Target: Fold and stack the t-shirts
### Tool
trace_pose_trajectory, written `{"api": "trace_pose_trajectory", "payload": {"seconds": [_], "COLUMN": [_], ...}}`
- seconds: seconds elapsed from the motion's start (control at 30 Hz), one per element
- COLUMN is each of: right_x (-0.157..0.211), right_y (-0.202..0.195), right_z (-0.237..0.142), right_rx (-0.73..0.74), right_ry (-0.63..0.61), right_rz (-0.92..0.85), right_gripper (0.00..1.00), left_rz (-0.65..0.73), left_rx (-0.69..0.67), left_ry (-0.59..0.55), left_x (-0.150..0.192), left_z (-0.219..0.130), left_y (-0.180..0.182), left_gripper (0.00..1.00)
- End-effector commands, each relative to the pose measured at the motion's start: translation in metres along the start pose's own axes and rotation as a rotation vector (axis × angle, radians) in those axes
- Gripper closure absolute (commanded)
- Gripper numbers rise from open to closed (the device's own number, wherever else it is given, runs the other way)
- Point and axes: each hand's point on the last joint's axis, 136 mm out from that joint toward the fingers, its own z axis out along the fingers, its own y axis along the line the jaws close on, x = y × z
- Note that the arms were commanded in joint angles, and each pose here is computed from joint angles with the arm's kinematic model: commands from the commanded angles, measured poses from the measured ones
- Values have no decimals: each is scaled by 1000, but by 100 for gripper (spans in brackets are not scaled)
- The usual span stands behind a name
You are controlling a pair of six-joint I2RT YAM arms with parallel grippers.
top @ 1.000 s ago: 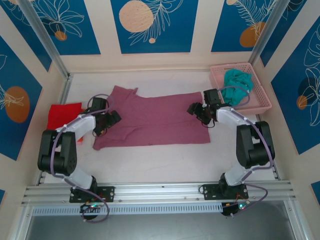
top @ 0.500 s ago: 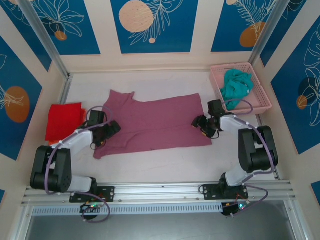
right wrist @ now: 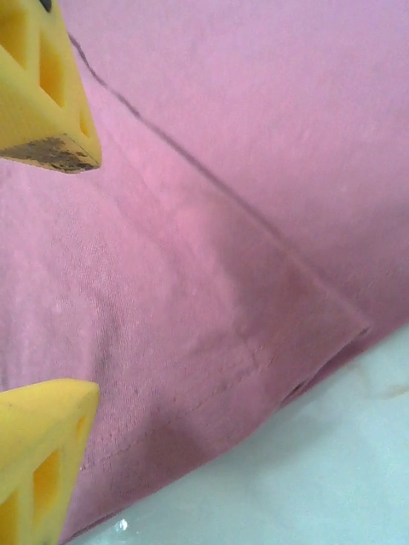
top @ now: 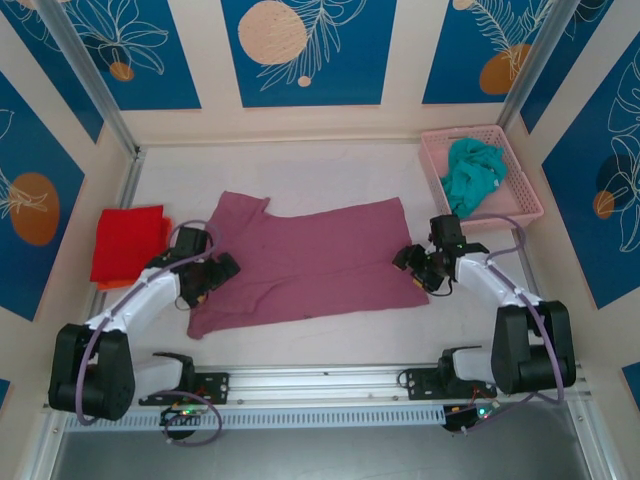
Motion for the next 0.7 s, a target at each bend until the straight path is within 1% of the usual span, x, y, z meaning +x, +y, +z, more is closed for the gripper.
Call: {"api": "trace_pose_trajectory", "payload": {"seconds": [0.0,0.1,0.13,0.3,0.4,0.43,0.53,0.67], "right_x": [-19,-26,-26,-20,-16,-15,-11,-9], "right_y": [33,54,61,76,73,71,65,59], "right_z": [-22,-27,-27,-23,-20,-20,-20,-20], "right_rx": [-78,-102,-107,-105,-98,-94,-83,-73], "right_ry": [-55,-78,-79,-70,-63,-63,-64,-65], "right_rz": [-45,-110,-134,-187,-183,-180,-173,-164], "right_gripper": [34,34,34,34,34,34,34,34], "left_rz": [20,13,4,-29,-33,-33,-23,-14], "left_rx": [-36,-98,-127,-260,-308,-315,-334,-376], "left_ry": [-109,-150,-158,-159,-140,-138,-113,-90], "left_x": [-47,-83,-94,-134,-148,-153,-162,-168], "left_z": [-15,-10,-6,16,35,41,56,70], "left_y": [-26,-44,-49,-66,-73,-77,-85,-88], "left_gripper": [0,0,2,26,40,42,49,50]}}
